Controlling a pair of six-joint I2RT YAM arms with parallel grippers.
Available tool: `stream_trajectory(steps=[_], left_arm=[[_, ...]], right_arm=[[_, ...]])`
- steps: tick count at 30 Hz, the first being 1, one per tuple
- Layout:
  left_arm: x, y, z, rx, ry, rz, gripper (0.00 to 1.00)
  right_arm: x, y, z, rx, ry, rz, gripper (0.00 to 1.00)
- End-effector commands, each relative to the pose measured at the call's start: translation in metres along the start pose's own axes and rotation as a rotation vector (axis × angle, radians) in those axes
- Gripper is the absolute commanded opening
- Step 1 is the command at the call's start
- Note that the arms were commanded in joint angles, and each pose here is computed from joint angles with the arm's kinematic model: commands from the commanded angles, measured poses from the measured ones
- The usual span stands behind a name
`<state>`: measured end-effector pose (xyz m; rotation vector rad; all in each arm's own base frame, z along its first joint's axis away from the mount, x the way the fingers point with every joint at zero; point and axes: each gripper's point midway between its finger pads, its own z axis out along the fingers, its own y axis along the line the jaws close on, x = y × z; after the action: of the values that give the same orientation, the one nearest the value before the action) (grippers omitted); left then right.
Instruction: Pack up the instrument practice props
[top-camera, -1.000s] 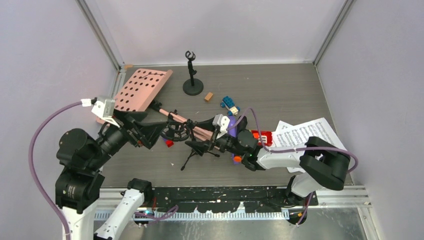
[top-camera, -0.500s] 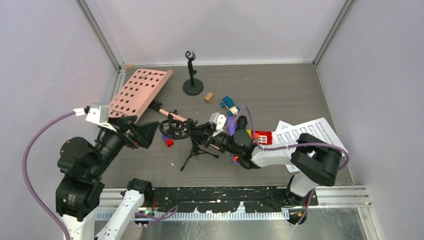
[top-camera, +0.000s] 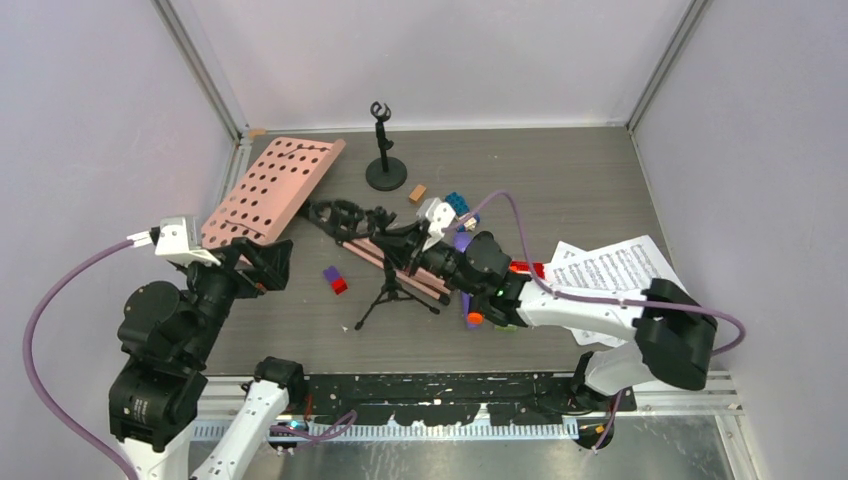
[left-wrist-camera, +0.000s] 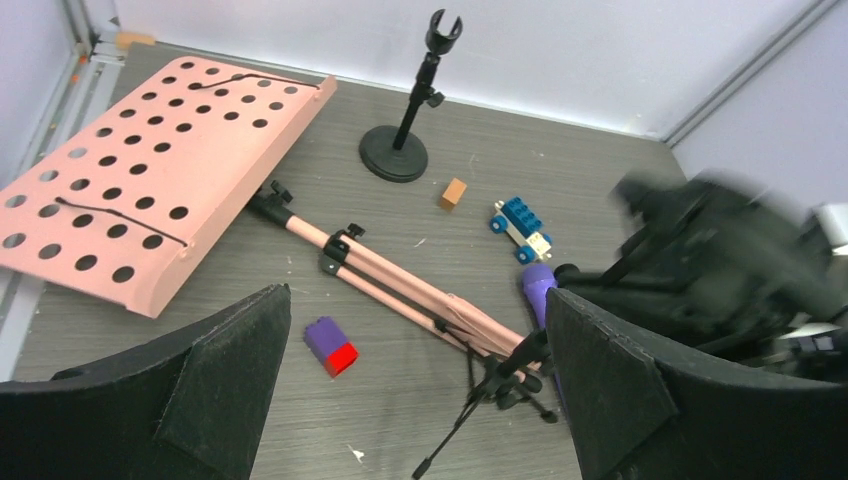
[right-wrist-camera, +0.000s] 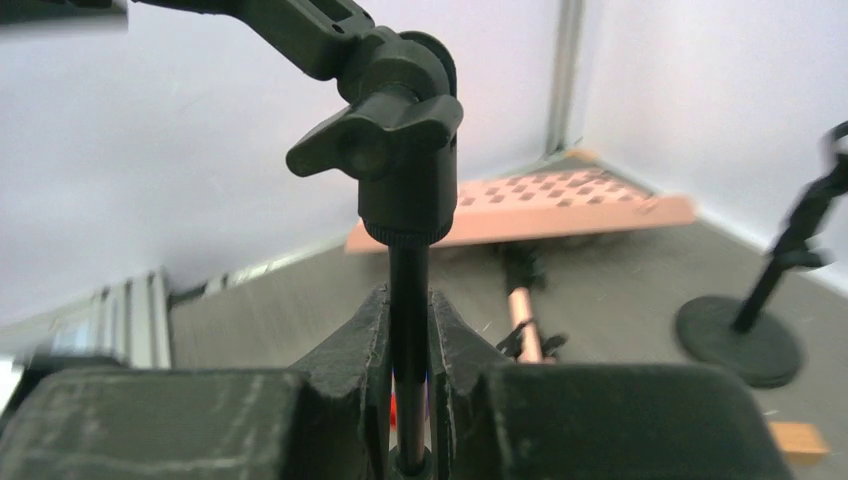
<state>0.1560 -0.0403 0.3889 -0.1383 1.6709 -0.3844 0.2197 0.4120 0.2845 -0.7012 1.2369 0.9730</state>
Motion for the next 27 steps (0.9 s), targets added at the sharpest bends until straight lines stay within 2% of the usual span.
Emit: stream_trajectory(steps=[1, 7, 10, 16, 21, 22, 27], left_arm=[[0.01, 0.013, 0.006, -0.064, 0.022, 0.008, 1.0], [0.033, 0.008, 0.023, -0.025, 0.086, -0.02, 1.0], [0.037, 0.005, 0.027, -0.011, 0.11, -0.016, 1.0], [0.047, 0.005, 0.031, 0.007, 0.129, 0.005, 1.0], [0.058, 0.003, 0.037, 0.033, 0.158, 0.013, 1.0], [0.06, 0.005, 0.038, 0.027, 0.161, 0.016, 1.0], [0.063, 0.008, 0.041, 0.015, 0.172, 0.039, 1.0]], right_arm=[[-0.137, -0.041, 0.0, 0.236, -0.245, -0.032, 0.01], [-0.175, -0.128, -0.01, 0.45, -0.254, -0.075, 0.01], [-0.178, -0.192, -0.018, 0.55, -0.264, -0.066, 0.01], [-0.182, -0.28, -0.007, 0.649, -0.259, -0.108, 0.01], [-0.168, -0.342, 0.01, 0.734, -0.261, -0.148, 0.01], [-0.152, -0.355, 0.017, 0.743, -0.24, -0.163, 0.01], [-0.118, -0.386, 0.046, 0.693, -0.199, -0.246, 0.01]])
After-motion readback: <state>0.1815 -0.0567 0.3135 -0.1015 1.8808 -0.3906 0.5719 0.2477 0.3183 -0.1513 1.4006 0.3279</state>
